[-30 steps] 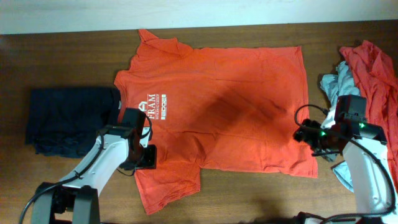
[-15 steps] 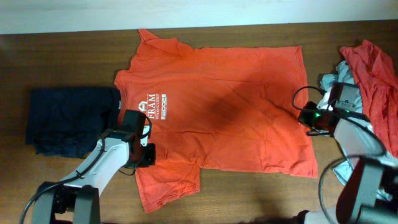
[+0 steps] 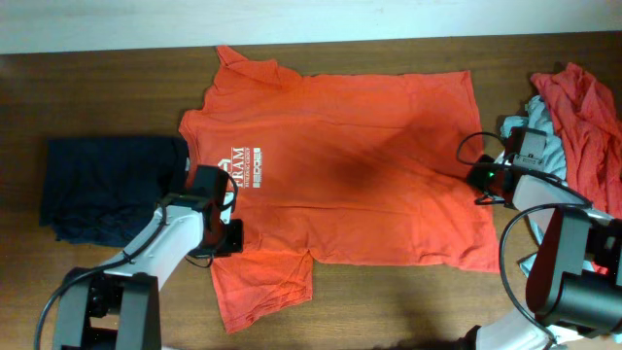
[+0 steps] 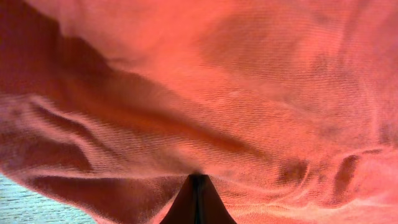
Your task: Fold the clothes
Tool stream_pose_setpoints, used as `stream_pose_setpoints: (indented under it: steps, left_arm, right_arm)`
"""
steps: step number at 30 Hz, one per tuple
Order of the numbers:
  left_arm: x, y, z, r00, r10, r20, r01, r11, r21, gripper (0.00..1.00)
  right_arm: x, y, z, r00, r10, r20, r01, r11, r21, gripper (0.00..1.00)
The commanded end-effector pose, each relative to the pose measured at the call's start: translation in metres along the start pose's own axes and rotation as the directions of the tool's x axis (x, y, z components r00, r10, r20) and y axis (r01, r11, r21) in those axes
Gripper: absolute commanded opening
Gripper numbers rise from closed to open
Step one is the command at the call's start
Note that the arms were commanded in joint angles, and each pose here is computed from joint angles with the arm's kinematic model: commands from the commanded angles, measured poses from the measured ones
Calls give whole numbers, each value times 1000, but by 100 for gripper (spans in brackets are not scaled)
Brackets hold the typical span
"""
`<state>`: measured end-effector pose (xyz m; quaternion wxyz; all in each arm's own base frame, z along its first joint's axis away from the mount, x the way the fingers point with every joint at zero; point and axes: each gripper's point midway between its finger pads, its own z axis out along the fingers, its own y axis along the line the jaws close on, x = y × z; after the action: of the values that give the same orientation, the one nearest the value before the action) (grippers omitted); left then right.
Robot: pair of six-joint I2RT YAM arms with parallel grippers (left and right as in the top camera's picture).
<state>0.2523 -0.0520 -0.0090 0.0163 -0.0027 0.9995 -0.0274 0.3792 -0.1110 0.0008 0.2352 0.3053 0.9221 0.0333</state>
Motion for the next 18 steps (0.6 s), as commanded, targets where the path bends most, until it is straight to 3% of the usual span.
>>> stream_pose_setpoints:
  steps: [1,3,9,13,18]
  left_arm:
    - [25,23,36,987,-107,-121,101,994,-49,1]
    - [27,33,37,978,-155,-136,149,987,-54,1]
    - [30,48,40,961,-227,-156,222,974,-50,1]
    - [21,43,34,972,-183,-148,179,983,-35,1]
    - [6,40,15,987,-89,-135,83,995,-54,2]
  right_arm:
    - [-21,-53,4,995,43,92,-61,977,203,4]
    - [-33,-56,2,991,51,124,-74,979,187,4]
    - [-63,-32,-5,985,-83,149,79,996,29,5]
    - [-70,-2,-15,984,-113,134,129,985,-115,31]
    - [-82,23,-44,984,-116,132,144,964,-222,42]
